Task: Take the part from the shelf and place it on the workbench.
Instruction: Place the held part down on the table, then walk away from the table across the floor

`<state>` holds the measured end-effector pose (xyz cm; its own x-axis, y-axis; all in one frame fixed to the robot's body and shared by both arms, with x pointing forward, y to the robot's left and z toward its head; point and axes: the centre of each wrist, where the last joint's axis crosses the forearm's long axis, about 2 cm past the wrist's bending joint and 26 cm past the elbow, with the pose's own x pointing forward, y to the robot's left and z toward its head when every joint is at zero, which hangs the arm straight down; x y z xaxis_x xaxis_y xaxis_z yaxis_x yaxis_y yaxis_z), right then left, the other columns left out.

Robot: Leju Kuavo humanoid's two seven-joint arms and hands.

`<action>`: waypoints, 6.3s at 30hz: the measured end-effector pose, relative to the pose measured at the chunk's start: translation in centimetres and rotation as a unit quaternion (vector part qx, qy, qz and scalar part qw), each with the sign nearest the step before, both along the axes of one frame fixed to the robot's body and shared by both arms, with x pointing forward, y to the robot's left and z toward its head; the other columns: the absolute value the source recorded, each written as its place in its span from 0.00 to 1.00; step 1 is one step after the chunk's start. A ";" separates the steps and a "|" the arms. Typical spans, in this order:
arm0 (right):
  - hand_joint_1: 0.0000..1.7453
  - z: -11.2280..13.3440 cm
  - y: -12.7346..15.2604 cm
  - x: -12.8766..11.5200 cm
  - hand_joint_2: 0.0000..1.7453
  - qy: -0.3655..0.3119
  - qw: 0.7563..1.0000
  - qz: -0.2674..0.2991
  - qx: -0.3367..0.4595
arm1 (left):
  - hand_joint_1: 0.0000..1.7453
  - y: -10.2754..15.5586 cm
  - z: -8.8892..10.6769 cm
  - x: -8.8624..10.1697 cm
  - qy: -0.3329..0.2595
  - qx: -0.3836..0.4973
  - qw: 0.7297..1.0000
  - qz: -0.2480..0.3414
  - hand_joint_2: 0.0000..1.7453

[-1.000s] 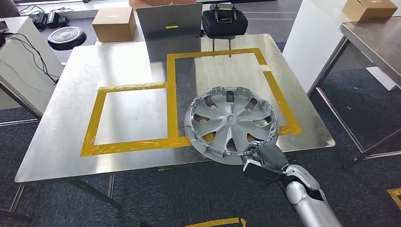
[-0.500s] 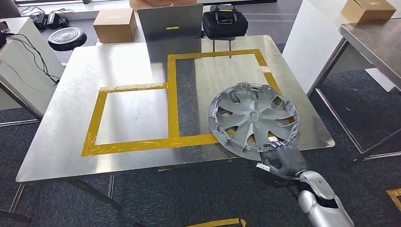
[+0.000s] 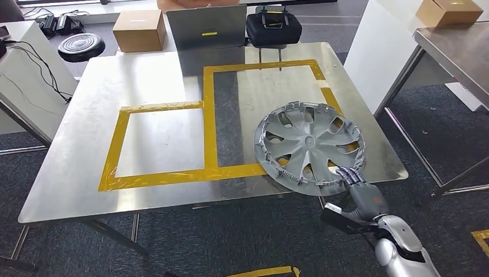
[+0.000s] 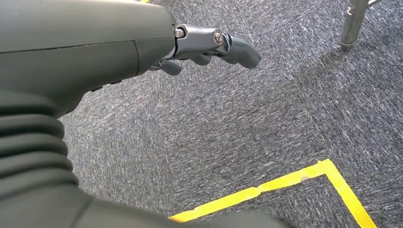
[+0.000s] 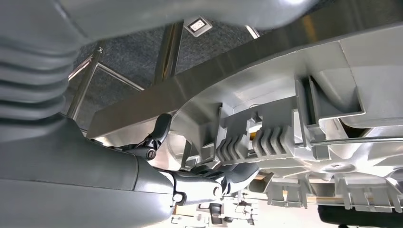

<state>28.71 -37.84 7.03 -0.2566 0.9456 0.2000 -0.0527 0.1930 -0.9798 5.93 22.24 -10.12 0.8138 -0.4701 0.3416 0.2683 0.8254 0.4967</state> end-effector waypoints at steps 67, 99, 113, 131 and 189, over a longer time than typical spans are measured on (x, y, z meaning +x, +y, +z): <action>0.00 24.4 -10.5 15.8 0.00 -0.083 0.984 -0.039 -0.153 | 0.00 -1.7 0.3 0.5 -0.020 -0.037 0.999 0.018 0.00; 0.00 22.0 -6.9 16.2 0.00 -0.110 0.967 -0.040 -0.227 | 0.00 -1.9 0.4 0.9 -0.013 -0.044 0.998 0.031 0.00; 0.00 20.9 -3.5 16.8 0.00 -0.133 0.968 -0.017 -0.210 | 0.00 -1.4 0.4 1.5 -0.011 -0.041 0.998 0.046 0.00; 0.00 17.4 -3.3 15.6 0.00 -0.122 0.973 -0.013 -0.194 | 0.00 -1.1 0.4 1.4 -0.009 -0.032 0.998 0.045 0.00; 0.00 -18.0 9.2 -23.8 0.50 0.327 0.475 -0.631 0.519 | 0.00 1.3 -0.4 -1.0 0.104 -0.045 0.988 0.102 0.25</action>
